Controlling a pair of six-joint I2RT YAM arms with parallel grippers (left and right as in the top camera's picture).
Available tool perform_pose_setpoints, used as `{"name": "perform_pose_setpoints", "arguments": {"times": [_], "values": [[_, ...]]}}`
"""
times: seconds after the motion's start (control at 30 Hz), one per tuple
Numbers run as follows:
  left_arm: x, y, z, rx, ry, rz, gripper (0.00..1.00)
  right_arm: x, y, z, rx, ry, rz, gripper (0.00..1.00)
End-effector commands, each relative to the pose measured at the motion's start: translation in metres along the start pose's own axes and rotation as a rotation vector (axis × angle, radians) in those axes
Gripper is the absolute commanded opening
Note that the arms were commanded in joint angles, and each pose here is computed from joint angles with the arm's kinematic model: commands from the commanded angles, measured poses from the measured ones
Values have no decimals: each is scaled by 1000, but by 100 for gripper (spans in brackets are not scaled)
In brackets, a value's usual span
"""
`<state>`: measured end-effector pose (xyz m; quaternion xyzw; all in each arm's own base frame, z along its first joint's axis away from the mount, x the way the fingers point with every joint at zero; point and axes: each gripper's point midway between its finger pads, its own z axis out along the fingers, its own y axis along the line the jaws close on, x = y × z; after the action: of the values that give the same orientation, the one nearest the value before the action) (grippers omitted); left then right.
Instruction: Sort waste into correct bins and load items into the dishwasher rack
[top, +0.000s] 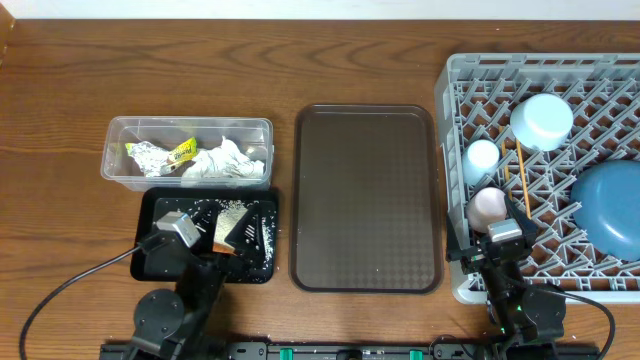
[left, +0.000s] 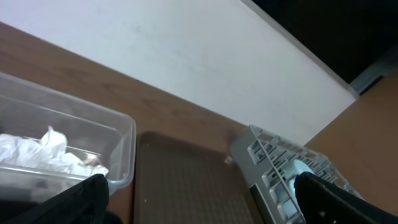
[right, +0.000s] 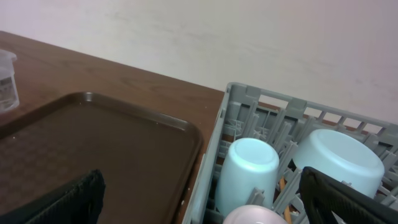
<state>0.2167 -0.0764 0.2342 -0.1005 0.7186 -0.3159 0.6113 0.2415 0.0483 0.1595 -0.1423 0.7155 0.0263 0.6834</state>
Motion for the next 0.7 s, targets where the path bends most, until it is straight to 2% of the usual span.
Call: {"name": "perform_pose_setpoints", "arguments": {"times": [0.0,0.37,0.67], "values": [[5,2,0,23,-21,6,98,0,-1,0,3,-1,-8,99],[25,15,11,58,-56,7,98,0,-1,0,3,-1,-8,99],[69,47,20,-20,45,35,98,0,-1,0,3,-1,-8,99]]}}
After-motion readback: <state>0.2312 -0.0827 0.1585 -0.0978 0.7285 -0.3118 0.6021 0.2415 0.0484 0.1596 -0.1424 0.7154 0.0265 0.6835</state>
